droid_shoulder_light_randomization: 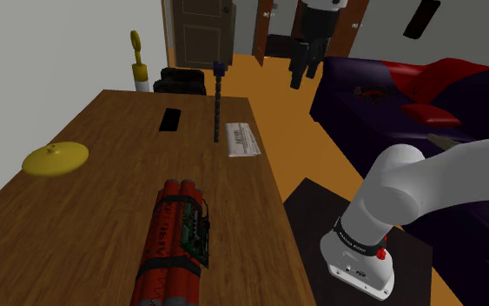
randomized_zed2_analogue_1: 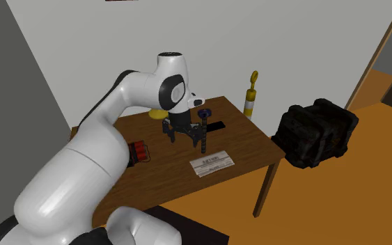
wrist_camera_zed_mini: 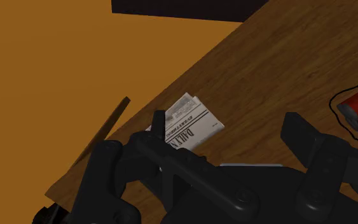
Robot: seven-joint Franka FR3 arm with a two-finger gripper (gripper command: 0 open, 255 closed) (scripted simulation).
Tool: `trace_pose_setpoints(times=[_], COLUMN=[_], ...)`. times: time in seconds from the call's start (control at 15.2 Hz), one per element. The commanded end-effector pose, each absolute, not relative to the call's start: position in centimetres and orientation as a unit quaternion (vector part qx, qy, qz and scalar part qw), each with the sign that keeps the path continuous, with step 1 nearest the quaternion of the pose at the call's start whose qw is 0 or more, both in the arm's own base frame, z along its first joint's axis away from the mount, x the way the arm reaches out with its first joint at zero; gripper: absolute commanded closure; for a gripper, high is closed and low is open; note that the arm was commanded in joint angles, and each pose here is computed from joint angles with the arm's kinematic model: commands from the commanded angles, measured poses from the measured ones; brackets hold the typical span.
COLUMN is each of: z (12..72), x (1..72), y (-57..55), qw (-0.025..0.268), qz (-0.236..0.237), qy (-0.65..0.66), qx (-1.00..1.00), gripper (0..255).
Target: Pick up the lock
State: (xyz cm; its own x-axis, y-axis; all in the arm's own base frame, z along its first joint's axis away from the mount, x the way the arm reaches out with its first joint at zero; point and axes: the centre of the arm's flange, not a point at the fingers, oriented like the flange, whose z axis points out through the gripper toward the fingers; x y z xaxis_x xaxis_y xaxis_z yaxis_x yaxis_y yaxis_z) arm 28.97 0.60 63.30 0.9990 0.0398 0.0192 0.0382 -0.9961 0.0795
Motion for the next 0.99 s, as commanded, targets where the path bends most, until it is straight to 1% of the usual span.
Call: trace_pose_setpoints(times=[0.0,0.92], z=[63.3,63.1], x=[29.0,45.5], y=[0.6,4.4], qw=[0.040,0.037], qz=[0.010,0.063], qy=[0.020,-0.093], qx=[0.999,0.993], gripper=[0,0])
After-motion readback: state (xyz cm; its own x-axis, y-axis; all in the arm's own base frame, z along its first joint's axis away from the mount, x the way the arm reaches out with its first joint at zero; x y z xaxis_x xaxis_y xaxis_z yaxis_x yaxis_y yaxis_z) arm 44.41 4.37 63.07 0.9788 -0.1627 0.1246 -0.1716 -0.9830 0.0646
